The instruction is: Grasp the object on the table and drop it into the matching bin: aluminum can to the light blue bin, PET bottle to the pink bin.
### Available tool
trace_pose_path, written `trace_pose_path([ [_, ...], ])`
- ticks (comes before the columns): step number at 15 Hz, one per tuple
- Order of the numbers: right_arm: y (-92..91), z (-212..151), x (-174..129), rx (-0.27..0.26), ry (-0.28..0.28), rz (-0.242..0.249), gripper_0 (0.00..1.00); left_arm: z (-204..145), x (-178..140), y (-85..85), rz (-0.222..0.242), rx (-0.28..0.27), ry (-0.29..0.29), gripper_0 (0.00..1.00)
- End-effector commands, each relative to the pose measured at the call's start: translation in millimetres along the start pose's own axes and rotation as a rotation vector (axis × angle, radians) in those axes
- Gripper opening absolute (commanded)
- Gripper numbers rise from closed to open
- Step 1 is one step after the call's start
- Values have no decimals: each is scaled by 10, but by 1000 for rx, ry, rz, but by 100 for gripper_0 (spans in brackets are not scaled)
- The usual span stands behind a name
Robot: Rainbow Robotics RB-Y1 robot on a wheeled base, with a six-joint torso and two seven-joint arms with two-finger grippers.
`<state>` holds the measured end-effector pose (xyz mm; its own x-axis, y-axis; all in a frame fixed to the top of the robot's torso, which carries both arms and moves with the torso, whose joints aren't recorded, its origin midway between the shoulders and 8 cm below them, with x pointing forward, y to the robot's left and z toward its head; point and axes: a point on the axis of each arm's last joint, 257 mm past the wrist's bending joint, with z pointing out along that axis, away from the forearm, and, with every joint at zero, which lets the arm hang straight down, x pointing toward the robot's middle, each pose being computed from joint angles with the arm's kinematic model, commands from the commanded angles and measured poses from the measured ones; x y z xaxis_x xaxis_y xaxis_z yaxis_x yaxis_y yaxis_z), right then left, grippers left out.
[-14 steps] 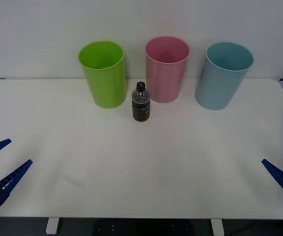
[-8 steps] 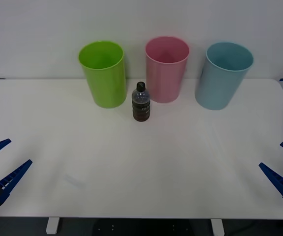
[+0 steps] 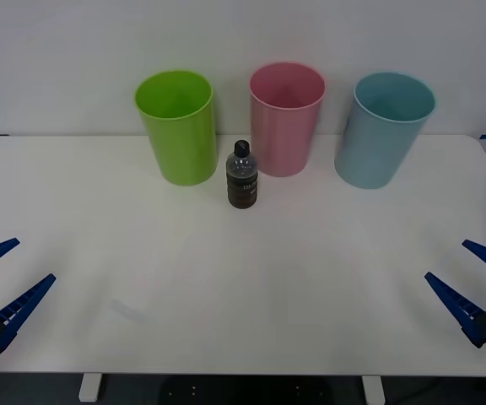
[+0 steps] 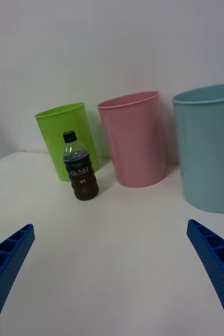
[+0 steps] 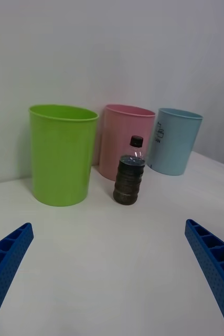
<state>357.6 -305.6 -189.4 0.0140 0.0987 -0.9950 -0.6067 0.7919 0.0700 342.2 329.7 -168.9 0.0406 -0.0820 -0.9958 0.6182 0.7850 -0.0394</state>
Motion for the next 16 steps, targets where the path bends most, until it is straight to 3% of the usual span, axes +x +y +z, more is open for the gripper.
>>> trace_pose_path([
  [1, 62, 197, 36, -28, 8, -38, 100, 0, 0, 0, 0, 0, 0, 100],
  [3, 106, 338, 60, -38, 5, -57, 100, 0, 0, 0, 0, 0, 0, 100],
  [6, 98, 585, 122, -15, 8, -153, 100, 0, 0, 0, 0, 0, 0, 100],
  [8, 76, 766, 183, 9, 22, -187, 100, 0, 0, 0, 0, 0, 0, 100],
  [14, 86, 1304, 319, 53, 59, -195, 100, 0, 0, 0, 0, 0, 0, 100],
  [16, 48, 1460, 402, 46, 70, -188, 100, 0, 0, 0, 0, 0, 0, 100],
])
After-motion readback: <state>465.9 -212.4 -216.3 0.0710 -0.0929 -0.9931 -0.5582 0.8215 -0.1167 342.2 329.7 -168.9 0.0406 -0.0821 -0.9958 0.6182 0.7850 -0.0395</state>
